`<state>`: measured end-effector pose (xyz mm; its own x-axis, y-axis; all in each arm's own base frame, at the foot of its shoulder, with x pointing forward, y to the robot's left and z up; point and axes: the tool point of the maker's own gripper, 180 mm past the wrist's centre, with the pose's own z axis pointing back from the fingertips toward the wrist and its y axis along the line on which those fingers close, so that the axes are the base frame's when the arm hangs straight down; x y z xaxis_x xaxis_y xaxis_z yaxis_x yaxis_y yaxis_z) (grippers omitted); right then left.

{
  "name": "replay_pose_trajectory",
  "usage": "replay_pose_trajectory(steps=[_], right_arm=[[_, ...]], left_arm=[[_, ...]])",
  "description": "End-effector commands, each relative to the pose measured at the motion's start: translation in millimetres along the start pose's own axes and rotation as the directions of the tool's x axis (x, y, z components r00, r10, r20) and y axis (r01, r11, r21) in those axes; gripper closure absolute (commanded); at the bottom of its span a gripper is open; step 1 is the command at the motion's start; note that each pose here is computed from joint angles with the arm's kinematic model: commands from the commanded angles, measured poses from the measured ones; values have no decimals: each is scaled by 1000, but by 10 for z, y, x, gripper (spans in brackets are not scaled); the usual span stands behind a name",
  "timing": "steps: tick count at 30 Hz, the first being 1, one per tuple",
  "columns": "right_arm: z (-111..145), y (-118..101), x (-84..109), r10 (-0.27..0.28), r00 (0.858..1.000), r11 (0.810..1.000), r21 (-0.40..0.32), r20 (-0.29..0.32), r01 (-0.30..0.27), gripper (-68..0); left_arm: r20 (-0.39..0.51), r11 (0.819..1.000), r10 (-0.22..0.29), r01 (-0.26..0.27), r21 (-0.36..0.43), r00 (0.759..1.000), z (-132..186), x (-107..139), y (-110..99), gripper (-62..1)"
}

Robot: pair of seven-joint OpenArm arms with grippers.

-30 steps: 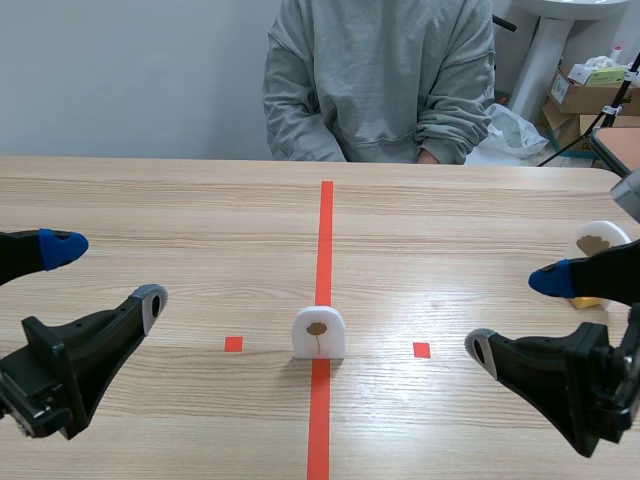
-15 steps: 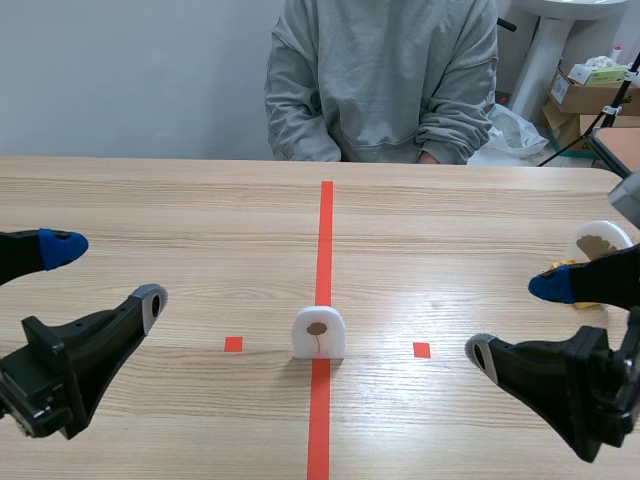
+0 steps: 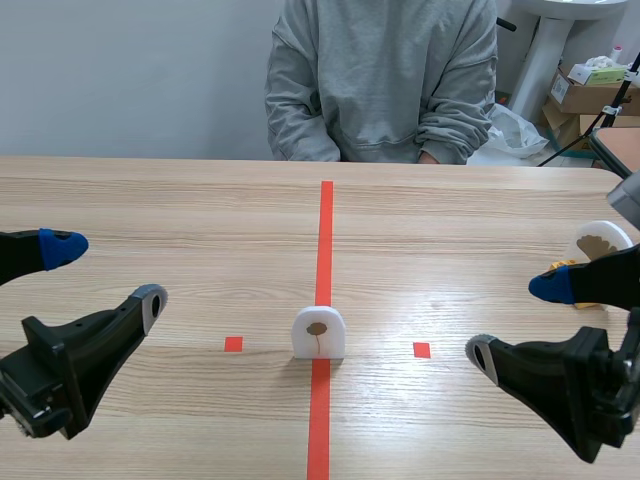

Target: Do the leaf sorting experiment

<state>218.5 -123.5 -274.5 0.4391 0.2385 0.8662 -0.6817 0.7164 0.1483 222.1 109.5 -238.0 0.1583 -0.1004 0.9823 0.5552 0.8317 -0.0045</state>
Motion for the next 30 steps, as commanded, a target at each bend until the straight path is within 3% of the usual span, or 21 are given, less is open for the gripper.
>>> replay_pose_trajectory(steps=[1, 6, 11, 15, 23, 30], right_arm=[[10, -5, 77, 17, 1000, 1000, 10, 22, -17, -679], [9, -6, 44, 19, 1000, 1000, 10, 4, -20, -679], [9, -56, -50, 69, 996, 997, -13, -52, -70, -679], [9, -72, -56, 81, 995, 996, -18, -60, -83, -679], [-24, -269, 136, 178, 982, 981, -63, -56, -181, -679], [-129, -429, 244, 208, 977, 975, -66, -51, -211, -679]], left_arm=[[28, 1000, 12, -12, -1, 1000, -2, 65, -13, -572], [28, 1000, 12, -12, -1, 1000, -2, 65, -13, -572], [28, 1000, 12, -12, -1, 1000, -2, 65, -13, -572], [28, 1000, 12, -12, -1, 1000, -2, 65, -13, -572], [28, 1000, 12, -12, -1, 1000, -2, 65, -13, -572], [28, 1000, 12, -12, -1, 1000, -2, 65, -14, -572]])
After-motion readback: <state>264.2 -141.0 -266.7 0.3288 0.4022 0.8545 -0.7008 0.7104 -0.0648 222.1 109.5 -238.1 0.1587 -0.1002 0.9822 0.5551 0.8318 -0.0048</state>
